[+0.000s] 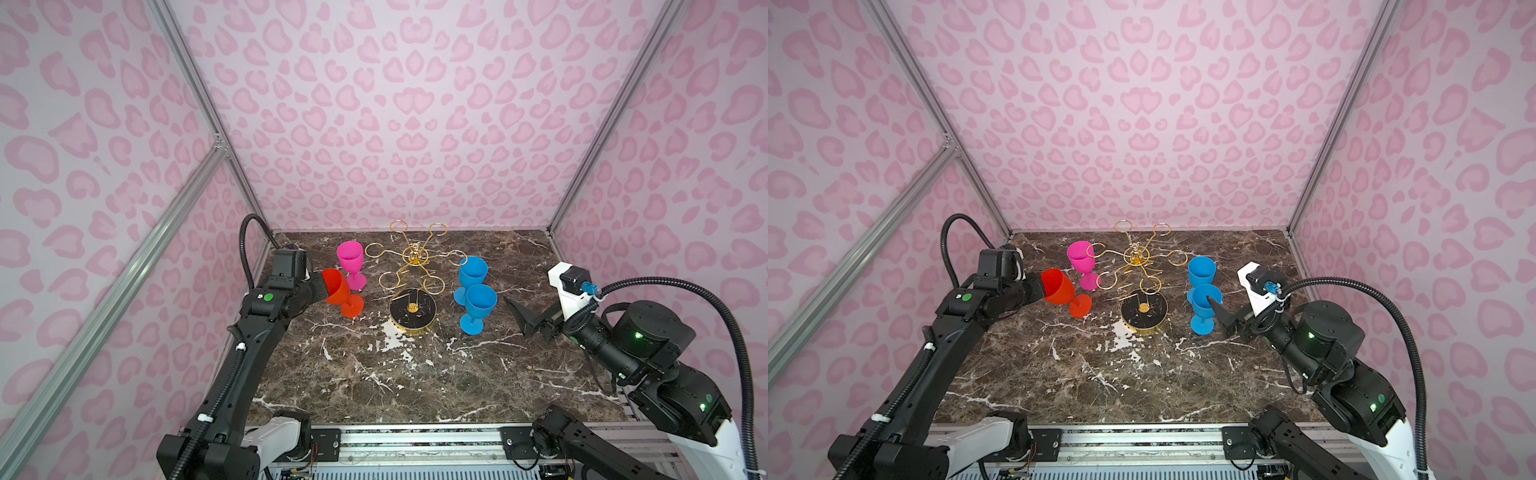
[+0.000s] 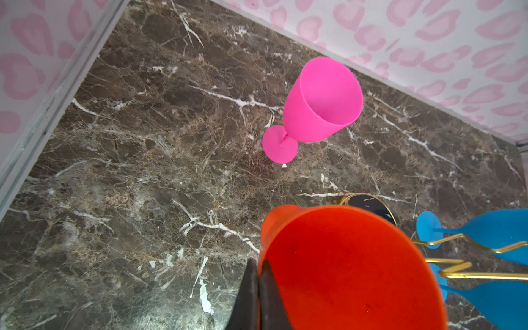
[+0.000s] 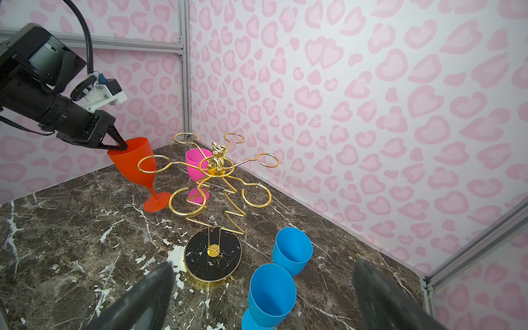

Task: Take the wine glass off the wine glass rack
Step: Place the wine glass at the middle-left of the table.

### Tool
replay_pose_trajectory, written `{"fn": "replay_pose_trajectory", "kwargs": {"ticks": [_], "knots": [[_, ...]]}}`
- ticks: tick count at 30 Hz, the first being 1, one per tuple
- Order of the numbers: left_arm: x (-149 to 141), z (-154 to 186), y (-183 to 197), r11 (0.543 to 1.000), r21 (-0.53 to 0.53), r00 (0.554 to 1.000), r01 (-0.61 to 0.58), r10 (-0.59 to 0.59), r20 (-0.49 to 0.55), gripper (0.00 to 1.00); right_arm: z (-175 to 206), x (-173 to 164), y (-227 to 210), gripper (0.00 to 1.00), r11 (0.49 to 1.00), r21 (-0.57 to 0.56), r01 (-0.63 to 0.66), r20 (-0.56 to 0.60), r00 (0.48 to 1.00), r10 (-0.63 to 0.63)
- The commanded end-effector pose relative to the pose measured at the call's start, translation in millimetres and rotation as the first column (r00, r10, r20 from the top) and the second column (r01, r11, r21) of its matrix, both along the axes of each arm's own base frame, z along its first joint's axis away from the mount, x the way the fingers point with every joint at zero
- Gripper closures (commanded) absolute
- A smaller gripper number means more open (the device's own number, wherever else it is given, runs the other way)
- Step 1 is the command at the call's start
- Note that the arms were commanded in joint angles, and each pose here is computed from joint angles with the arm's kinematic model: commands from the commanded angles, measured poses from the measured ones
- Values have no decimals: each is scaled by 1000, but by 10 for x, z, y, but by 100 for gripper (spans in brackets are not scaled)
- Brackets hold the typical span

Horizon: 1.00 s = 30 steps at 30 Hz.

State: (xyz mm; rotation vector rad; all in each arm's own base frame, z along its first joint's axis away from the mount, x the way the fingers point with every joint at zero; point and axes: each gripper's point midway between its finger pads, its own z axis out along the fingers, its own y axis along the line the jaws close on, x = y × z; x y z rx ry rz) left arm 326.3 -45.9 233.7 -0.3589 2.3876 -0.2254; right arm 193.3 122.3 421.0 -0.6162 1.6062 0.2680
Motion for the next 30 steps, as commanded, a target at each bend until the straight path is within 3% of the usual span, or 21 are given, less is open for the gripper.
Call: {"fn": "replay_pose_trajectory", "kwargs": {"ticks": [1, 13, 30], "knots": [[45, -96, -73, 999, 26, 999, 42, -42, -23, 97, -26, 1, 12, 1, 1000, 4, -4, -7, 1000, 4], [392, -403, -199, 987, 129, 991, 95, -82, -102, 97, -52, -8, 7, 1, 1000, 8, -4, -14, 1000, 4], [718, -384, -325, 954, 255, 985, 155, -129, -118, 97, -81, -13, -5, 1, 1000, 8, 1, -20, 1000, -1]]}}
